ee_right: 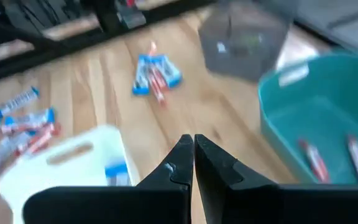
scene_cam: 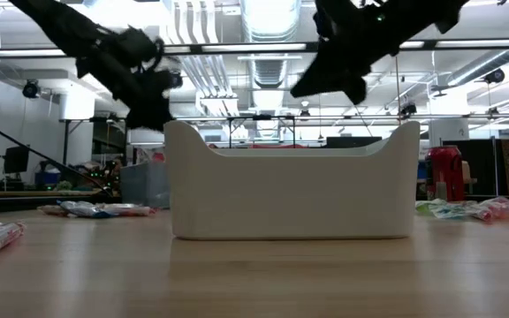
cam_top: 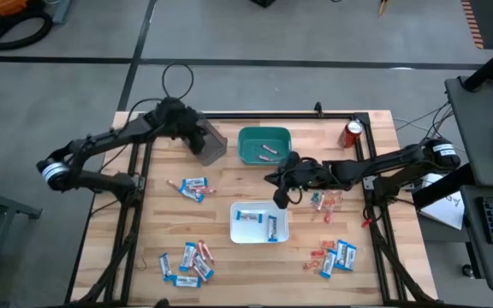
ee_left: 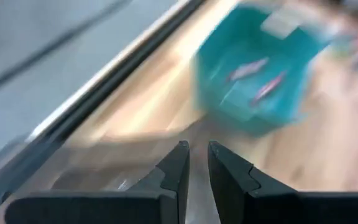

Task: Sort candy
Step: Put the red gummy into the black bin

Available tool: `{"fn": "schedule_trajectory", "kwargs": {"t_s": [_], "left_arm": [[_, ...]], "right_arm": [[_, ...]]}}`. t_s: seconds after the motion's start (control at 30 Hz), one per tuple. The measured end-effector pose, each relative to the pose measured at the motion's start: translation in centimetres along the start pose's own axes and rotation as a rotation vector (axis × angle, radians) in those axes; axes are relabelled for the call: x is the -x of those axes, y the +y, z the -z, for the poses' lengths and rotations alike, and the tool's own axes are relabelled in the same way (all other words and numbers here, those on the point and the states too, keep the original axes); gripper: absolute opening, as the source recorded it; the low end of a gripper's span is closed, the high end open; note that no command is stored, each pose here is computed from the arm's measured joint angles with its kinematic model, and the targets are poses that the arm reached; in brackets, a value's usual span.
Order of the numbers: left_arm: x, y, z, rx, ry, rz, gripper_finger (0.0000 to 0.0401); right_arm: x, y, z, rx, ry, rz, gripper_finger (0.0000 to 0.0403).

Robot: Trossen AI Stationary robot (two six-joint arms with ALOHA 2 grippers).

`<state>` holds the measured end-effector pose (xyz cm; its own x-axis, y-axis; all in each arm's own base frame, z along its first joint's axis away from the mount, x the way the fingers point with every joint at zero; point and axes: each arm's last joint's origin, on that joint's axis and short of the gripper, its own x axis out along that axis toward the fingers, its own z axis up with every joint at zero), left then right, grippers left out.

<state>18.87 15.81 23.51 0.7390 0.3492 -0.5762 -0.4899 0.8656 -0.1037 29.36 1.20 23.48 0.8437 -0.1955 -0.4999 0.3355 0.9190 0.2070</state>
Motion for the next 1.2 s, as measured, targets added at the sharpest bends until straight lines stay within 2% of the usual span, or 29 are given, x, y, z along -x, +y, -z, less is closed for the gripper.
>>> {"fn": "schedule_trajectory", "kwargs": {"t_s": [0.1, 0.27, 0.37, 0.47, 0.57, 0.77, 0.83, 0.93, 1.07, 1.2], "left_arm": [[0.9, -3.0, 0.3, -0.032, -0.141, 0.096, 0.0043], [2.7, -7.3, 1.4, -0.066, -0.294, 0.237, 0.0043], [3.5, -9.0, 2.2, -0.075, -0.332, 0.263, 0.0043], [4.1, -10.2, 2.7, -0.083, -0.363, 0.257, 0.0043], [4.2, -11.0, 3.3, -0.091, -0.349, 0.271, 0.0043], [4.0, -11.6, 3.5, -0.091, -0.337, 0.294, 0.0043], [4.0, -11.6, 3.2, -0.090, -0.342, 0.295, 0.0043], [4.0, -11.7, 2.9, -0.095, -0.349, 0.295, 0.0042], [3.9, -11.8, 2.7, -0.097, -0.346, 0.294, 0.0042], [3.6, -11.8, 2.9, -0.092, -0.330, 0.292, 0.0042]], "right_arm": [[0.4, -0.1, 0.5, -0.085, 0.072, -0.008, 0.0009], [0.9, 0.2, 1.8, -0.279, 0.282, -0.120, 0.0009], [1.4, 0.7, 3.1, -0.397, 0.472, -0.161, 0.0009], [2.3, 1.6, 4.7, -0.500, 0.661, -0.152, 0.0009], [3.4, 2.3, 6.3, -0.577, 0.829, -0.078, 0.0009], [6.6, 2.0, 9.4, -0.582, 1.117, 0.273, 0.0009], [7.4, 1.6, 9.9, -0.549, 1.150, 0.373, 0.0009], [7.9, 0.9, 10.0, -0.508, 1.107, 0.505, 0.0014], [7.4, 1.1, 9.9, -0.507, 1.036, 0.480, 0.0048], [7.1, 0.9, 10.2, -0.523, 0.997, 0.499, 0.0104]]}}
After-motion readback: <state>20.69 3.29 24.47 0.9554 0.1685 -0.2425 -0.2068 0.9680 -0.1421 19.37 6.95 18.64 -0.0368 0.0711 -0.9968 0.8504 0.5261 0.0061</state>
